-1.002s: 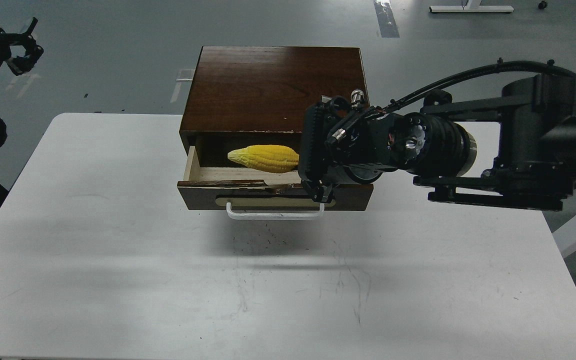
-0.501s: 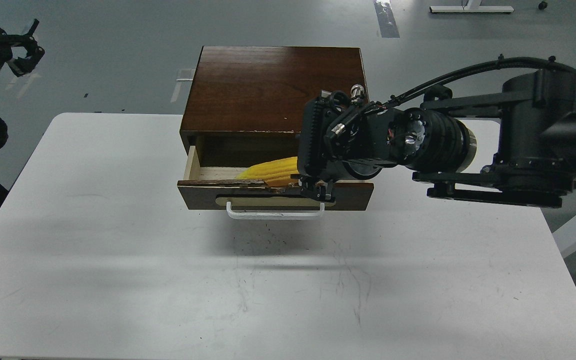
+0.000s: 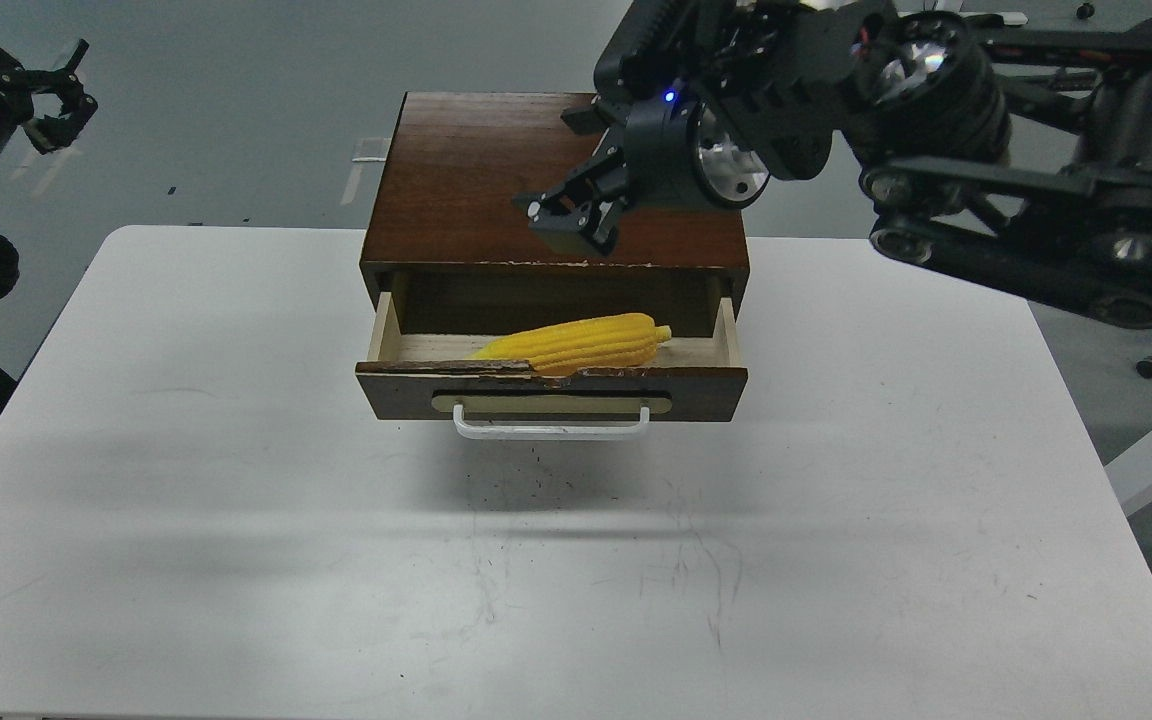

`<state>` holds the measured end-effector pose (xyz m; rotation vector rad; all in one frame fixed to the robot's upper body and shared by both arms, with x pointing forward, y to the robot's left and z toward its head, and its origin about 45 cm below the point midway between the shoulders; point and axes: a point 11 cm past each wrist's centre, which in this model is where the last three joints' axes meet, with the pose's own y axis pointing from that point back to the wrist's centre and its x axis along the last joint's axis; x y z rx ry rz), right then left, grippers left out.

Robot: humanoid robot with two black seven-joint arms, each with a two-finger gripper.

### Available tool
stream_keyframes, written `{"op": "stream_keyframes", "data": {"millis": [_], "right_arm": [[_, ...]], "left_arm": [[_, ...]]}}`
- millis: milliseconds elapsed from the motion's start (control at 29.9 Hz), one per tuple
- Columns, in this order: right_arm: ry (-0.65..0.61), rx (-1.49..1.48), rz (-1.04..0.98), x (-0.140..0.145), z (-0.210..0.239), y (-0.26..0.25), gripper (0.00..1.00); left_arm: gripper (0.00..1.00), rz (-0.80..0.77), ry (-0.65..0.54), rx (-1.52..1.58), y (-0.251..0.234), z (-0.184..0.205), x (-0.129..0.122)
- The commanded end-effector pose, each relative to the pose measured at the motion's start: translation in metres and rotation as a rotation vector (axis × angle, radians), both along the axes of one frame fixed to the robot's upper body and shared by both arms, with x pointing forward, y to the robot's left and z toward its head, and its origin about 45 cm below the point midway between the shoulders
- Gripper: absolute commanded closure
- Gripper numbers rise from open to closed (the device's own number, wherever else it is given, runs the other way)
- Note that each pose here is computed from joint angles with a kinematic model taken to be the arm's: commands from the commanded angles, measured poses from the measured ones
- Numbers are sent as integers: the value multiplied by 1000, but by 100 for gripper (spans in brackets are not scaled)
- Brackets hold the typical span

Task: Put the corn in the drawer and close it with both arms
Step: 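Withdraw the right arm up and away from the drawer, then bring the left hand down to the front of the open drawer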

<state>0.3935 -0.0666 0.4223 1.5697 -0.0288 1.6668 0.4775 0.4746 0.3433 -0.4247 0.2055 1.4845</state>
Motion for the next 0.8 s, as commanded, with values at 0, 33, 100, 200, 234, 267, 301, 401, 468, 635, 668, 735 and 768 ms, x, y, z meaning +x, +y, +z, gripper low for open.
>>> {"op": "stream_keyframes", "data": {"millis": [0,33,100,200,234,267,301,401,468,635,668,735,768], "right_arm": [[103,227,-112,15,44,-29,0],[139,287,-146,19,53,-41,0],[175,339,-186,23,59,-55,0],[243,484,-275,32,80,-90,0],[287,553,-293,31,86,-100,0],[312,592,-306,32,90,-106,0],[365,678,-337,35,96,-121,0],[475,859,-419,44,103,-155,0],[543,999,-484,52,104,-186,0],[639,1331,-653,75,94,-264,0],[647,1373,-672,78,92,-274,0],[680,1498,-713,82,85,-298,0],[693,1539,-724,83,82,-306,0]], "left_arm": [[5,-23,1,45,-2,4,-2],[7,-27,5,67,-1,5,-2],[8,-31,5,77,-2,6,-2],[14,-51,0,97,-10,10,2],[17,-69,-2,116,-16,12,4],[19,-80,-11,124,-20,17,6],[23,-110,-36,147,-32,31,11],[30,-179,-76,221,-58,54,19],[35,-247,-103,290,-87,65,26],[61,-393,-151,400,-149,71,30],[64,-416,-157,419,-157,71,29],[77,-491,-185,487,-181,74,23],[81,-515,-199,514,-190,76,20]]}}
